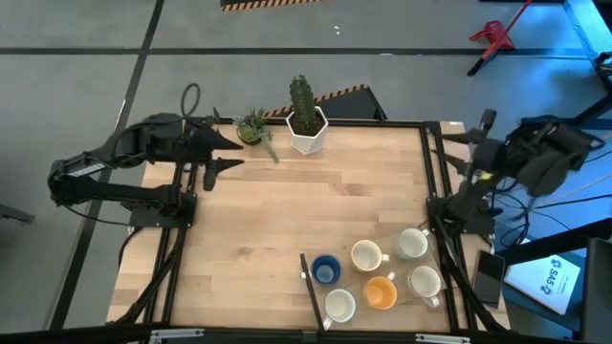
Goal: Place coffee mugs
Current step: Return to Home Position
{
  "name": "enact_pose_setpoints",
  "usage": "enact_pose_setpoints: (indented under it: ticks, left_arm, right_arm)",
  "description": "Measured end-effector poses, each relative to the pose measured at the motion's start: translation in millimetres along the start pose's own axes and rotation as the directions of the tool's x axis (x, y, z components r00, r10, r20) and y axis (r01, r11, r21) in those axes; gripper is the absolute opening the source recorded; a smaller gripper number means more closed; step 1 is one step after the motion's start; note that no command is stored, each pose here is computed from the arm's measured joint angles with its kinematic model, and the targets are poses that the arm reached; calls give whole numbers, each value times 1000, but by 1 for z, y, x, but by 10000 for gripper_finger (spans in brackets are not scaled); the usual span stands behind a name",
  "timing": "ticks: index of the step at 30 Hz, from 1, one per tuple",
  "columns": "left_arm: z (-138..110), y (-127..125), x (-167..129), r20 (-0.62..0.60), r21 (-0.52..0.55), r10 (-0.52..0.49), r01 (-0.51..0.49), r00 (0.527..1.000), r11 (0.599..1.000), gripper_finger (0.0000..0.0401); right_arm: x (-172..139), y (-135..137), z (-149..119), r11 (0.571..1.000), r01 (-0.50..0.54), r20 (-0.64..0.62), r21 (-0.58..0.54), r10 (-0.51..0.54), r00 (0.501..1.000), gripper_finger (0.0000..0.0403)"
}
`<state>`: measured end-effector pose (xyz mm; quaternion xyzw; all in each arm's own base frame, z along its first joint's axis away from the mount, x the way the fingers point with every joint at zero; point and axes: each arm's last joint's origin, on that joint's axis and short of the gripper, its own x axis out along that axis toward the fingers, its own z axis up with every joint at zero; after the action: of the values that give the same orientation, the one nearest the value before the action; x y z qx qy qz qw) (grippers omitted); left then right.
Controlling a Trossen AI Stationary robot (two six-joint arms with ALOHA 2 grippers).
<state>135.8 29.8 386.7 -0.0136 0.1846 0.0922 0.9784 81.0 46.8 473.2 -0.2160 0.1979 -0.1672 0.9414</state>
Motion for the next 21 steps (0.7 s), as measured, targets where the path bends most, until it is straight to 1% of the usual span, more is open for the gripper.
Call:
enact_pose_setpoints:
  ticks: [2,4,6,8,10,11,13,15,16,17,18,19,20,21]
  left_arm:
    - [1,2,-5,24,-8,11,-11,1000,1000,179]
    - [1,4,-10,42,-15,-7,8,999,1000,179]
    - [4,4,-13,84,-17,-75,76,994,997,179]
    - [7,3,-16,122,-8,-192,194,974,981,179]
    - [7,3,-17,126,-4,-290,293,949,956,179]
    - [6,3,-17,124,-4,-328,331,937,944,179]
    - [4,4,-15,124,-2,-399,402,909,916,179]
    - [-1,7,-9,129,-6,-465,470,876,883,179]
    - [-4,8,-6,135,-9,-494,499,859,866,179]
    - [-8,10,-2,143,-10,-520,527,842,850,179]
    - [-12,11,1,149,-13,-548,556,823,831,179]
    - [-18,13,6,149,-29,-573,582,806,812,179]
    - [-23,15,11,154,-34,-593,604,790,796,179]
    - [-30,16,16,156,-42,-615,627,773,778,179]
  right_arm:
    - [-5,-9,-16,996,-40,79,85,33,996,134]
    - [-6,-11,-35,983,-114,175,145,88,981,134]
    - [-4,-8,-55,971,-180,294,158,128,947,134]
    - [2,1,-78,961,-234,418,147,154,895,134]
    - [9,13,-103,956,-262,530,134,154,834,134]
    - [12,19,-115,958,-258,577,122,143,804,134]
    - [18,26,-139,960,-246,664,133,98,742,134]
    - [20,29,-162,957,-255,744,141,68,665,134]
    - [22,32,-169,956,-255,770,146,52,636,134]
    - [25,37,-170,962,-227,769,155,27,639,134]
    - [29,44,-173,976,-176,737,130,24,675,134]
    - [32,49,-175,982,-166,731,91,47,681,134]
    - [31,48,-174,978,-191,761,81,63,645,134]
    - [30,49,-174,974,-213,779,77,74,622,134]
